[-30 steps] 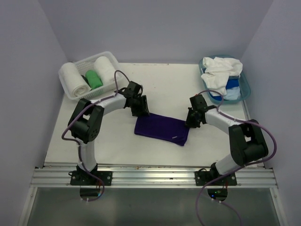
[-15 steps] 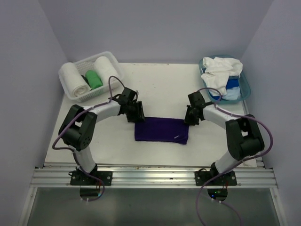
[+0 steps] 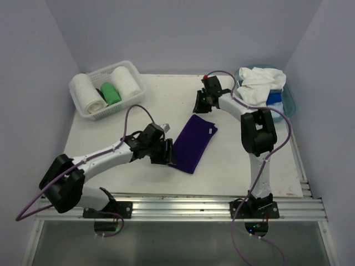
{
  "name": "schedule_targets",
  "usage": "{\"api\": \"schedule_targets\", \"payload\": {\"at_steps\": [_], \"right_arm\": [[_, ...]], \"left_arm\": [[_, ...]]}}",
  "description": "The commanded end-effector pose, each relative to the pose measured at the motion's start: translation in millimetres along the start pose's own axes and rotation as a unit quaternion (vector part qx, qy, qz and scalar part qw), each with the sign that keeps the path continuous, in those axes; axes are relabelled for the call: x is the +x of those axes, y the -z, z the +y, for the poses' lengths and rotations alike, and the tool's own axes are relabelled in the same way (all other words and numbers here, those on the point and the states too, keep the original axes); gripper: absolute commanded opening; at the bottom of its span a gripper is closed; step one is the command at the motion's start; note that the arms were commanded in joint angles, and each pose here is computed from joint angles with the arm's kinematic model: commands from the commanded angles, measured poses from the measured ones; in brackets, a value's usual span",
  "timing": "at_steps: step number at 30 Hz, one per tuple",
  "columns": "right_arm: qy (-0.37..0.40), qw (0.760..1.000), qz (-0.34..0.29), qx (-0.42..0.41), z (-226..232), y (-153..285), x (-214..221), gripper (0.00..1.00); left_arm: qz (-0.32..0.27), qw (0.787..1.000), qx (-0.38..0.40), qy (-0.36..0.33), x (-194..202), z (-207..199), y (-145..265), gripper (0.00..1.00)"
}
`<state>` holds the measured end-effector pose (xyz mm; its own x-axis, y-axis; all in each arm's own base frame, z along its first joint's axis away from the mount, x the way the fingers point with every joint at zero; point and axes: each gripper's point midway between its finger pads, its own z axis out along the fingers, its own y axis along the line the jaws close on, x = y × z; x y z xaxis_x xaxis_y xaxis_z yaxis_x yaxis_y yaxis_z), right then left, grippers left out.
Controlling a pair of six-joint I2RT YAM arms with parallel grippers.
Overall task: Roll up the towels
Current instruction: Fold the towel
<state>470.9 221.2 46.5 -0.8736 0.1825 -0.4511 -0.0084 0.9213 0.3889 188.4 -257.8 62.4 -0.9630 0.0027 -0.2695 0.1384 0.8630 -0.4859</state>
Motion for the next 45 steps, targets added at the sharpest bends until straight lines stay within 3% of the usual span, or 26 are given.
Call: {"api": "schedule_targets", "payload": {"at_steps": [1,3,7,9,11,15,20,24,29,33,36,37,39,40,42,45], "right_arm": [[0.079,0.995,-0.042,-0.039,40,44,-33,0.25],[0.075,0.992,-0.097,-0.013,36,82,-52,0.31],[0.054,0.992,-0.114,0.021,13,113,-27,0.35],[0.044,0.994,-0.098,0.029,4,115,-8,0.3],[0.035,0.996,-0.07,0.035,-9,113,21,0.15],[0.02,0.999,-0.033,0.03,-22,99,61,0.12],[0.019,0.999,-0.01,0.028,-26,75,79,0.13],[0.035,0.998,0.014,0.055,-39,40,80,0.13],[0.053,0.997,0.007,0.057,-28,19,46,0.13],[0.059,0.997,-0.015,0.043,-13,39,27,0.13],[0.052,0.997,-0.039,0.029,-7,73,29,0.21],[0.048,0.998,-0.026,0.034,-15,76,46,0.3],[0.04,0.998,-0.045,0.025,-10,103,52,0.35],[0.036,0.998,-0.03,0.032,-18,106,76,0.38],[0.026,0.999,-0.039,0.014,-9,126,91,0.37],[0.029,0.999,-0.023,-0.008,8,139,132,0.26]], "left_arm": [[-0.069,0.997,0.013,-0.014,-28,-7,24,0.56],[-0.076,0.997,0.021,-0.015,-39,-9,27,0.56],[-0.064,0.997,0.011,-0.032,-51,-11,16,0.54],[-0.058,0.998,0.012,-0.036,-56,-13,6,0.52],[-0.05,0.998,0.005,-0.038,-57,-9,-4,0.49],[-0.037,0.999,-0.005,-0.038,-57,2,-23,0.27],[-0.004,0.999,-0.026,-0.025,-40,22,-43,0.2],[0.004,1.0,-0.007,-0.01,-22,22,-44,0.2],[-0.018,1.0,0.024,-0.004,-23,7,-27,0.25],[-0.038,0.999,0.014,-0.009,-34,1,-7,0.31],[-0.055,0.998,0.018,-0.015,-38,-2,6,0.37],[-0.059,0.998,0.018,-0.014,-38,-3,9,0.38],[-0.058,0.998,0.006,-0.011,-36,4,8,0.41],[-0.059,0.998,0.0,-0.006,-35,7,6,0.42],[-0.063,0.998,-0.002,0.0,-32,12,1,0.43],[-0.064,0.998,-0.01,0.014,-29,20,-8,0.42]]}}
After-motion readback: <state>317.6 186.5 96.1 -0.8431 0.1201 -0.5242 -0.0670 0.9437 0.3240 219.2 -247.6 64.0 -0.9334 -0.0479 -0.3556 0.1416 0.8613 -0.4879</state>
